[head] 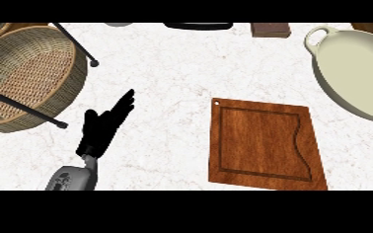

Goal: Pick the tomato from the cutting board and place it in the pot

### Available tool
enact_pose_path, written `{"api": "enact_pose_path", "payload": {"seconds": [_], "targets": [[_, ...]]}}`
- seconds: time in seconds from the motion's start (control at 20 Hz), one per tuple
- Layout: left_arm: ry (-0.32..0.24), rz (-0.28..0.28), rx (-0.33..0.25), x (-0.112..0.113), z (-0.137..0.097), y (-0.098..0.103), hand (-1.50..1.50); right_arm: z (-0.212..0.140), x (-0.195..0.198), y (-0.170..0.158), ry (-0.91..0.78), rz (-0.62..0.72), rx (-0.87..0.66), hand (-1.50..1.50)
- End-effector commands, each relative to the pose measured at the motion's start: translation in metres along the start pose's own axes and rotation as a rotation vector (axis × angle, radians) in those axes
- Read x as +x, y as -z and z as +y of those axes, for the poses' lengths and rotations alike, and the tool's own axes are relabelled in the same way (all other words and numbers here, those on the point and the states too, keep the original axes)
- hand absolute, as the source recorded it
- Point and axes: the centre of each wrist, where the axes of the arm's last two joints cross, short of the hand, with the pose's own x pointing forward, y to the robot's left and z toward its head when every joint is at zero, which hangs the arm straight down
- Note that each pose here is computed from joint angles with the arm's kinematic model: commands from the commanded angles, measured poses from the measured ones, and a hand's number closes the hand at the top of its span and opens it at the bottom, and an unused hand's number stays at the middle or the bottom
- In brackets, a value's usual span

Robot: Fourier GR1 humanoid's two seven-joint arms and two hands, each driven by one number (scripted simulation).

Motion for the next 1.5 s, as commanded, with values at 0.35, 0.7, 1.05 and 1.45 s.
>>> {"api": "enact_pose_path", "payload": {"seconds": [0.35,0.7,1.05,1.45], "targets": [[0.004,-0.002,-0.010,0.005,0.010,0.001,0.00,0.066,0.045,0.057,-0.343,0.027,0.134,1.50],[0.017,-0.014,-0.015,-0.004,0.000,0.013,0.00,0.106,0.061,0.075,-0.602,0.169,0.246,1.50],[-0.002,-0.012,-0.033,-0.001,0.002,0.010,0.00,0.141,0.056,0.072,-0.583,0.461,0.494,-1.50],[-0.003,0.004,-0.008,-0.005,-0.003,0.004,0.00,0.152,0.084,0.091,-0.103,0.207,0.233,-1.50]]}}
